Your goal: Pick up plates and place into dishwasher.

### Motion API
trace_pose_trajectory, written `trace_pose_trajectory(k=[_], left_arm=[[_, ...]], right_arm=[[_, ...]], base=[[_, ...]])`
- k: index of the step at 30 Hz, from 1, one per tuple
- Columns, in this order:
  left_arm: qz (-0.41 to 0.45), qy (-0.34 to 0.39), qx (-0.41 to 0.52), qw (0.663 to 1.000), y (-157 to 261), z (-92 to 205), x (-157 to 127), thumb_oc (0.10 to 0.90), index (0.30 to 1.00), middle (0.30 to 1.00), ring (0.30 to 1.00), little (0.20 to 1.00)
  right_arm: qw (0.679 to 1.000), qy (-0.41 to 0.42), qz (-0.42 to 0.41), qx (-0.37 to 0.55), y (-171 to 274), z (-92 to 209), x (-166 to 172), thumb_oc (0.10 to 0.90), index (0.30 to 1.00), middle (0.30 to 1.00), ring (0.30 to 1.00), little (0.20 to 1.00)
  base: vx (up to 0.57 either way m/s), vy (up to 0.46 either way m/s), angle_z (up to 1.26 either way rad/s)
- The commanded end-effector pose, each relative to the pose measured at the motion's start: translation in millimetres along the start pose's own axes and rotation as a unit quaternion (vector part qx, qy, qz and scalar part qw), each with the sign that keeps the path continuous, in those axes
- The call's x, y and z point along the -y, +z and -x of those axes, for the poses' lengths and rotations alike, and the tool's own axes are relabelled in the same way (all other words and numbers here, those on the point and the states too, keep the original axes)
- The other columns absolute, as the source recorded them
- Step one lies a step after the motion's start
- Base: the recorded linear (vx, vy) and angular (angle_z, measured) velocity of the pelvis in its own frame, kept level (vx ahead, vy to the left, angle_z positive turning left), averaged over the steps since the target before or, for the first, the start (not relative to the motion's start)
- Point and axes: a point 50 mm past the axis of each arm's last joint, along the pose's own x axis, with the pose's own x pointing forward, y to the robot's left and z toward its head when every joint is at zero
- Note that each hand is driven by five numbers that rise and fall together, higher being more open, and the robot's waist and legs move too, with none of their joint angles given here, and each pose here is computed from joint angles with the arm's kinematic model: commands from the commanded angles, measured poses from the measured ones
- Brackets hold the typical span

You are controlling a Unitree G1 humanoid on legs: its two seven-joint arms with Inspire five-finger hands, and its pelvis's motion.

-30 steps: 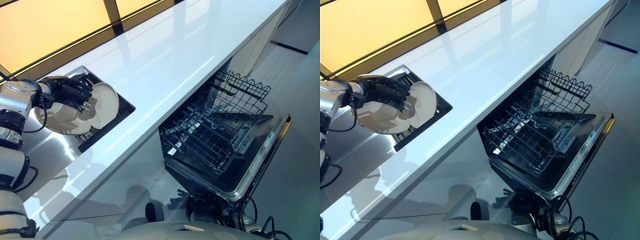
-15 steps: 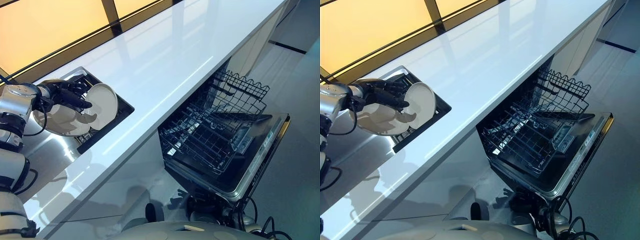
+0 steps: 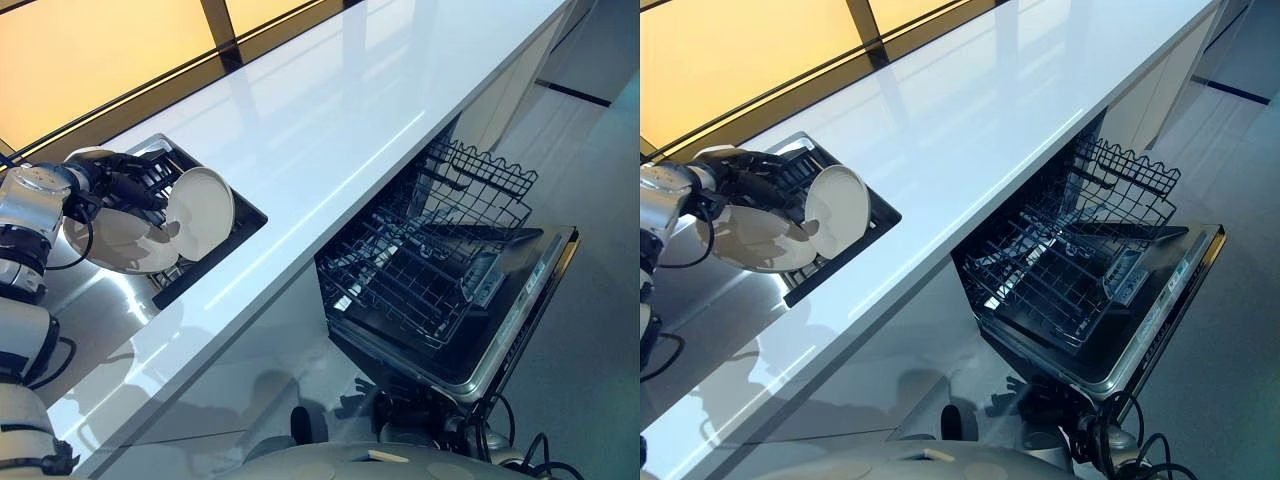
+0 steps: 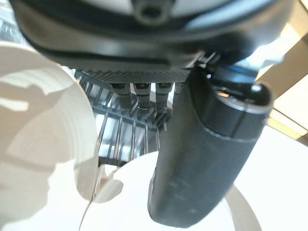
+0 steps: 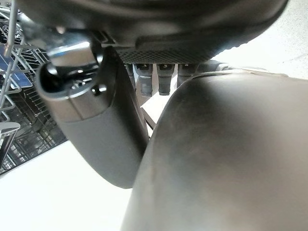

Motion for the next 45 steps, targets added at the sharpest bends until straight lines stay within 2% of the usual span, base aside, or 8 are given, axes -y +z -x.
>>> trace_pose_trajectory(k=[1,18,35,36,37,38,45], left_arm=[[0.038,0.116,0.063,0.99,24.3,23.2,-57.1,0.8,0.9,0.9,0.9,0.9],[0.061,0.093,0.092,0.99,44.4,16.4,-44.1,0.8,0.9,0.9,0.9,0.9],[0.067,0.096,0.12,0.986,64.6,18.8,-46.4,0.8,0.9,0.9,0.9,0.9],[0.068,0.094,0.123,0.986,66.7,19.1,-46.1,0.72,0.832,0.832,0.832,0.82],[0.067,0.093,0.128,0.985,68.5,19.6,-46.4,0.487,0.632,0.632,0.632,0.587],[0.069,0.093,0.131,0.985,70.2,20.0,-46.6,0.1,0.3,0.3,0.3,0.2],[0.075,0.097,0.136,0.983,70.5,23.3,-51.6,0.1,0.3,0.3,0.3,0.2]], right_arm=[[0.999,0.001,0.026,-0.039,-28.9,16.2,12.2,0.8,0.9,0.9,0.9,0.9],[0.999,0.0,0.038,0.015,1.3,9.9,17.4,0.8,0.9,0.9,0.9,0.9],[0.997,-0.001,0.047,0.054,25.8,4.8,18.1,0.8,0.9,0.9,0.9,0.9],[0.997,-0.001,0.047,0.054,26.4,4.6,17.9,0.8,0.9,0.9,0.9,0.9],[0.997,-0.001,0.047,0.054,26.6,4.4,17.7,0.8,0.9,0.9,0.9,0.9],[0.998,-0.001,0.046,0.053,26.6,4.0,17.3,0.8,0.9,0.9,0.9,0.9],[0.998,-0.001,0.043,0.044,21.3,4.3,16.0,0.8,0.9,0.9,0.9,0.9]], base=[[-0.04,0.021,-0.07],[-0.04,0.016,-0.03],[-0.04,0.007,0.02],[0.0,0.0,0.0],[0.0,0.0,0.0],[0.0,0.0,0.0],[0.0,-0.009,0.02]])
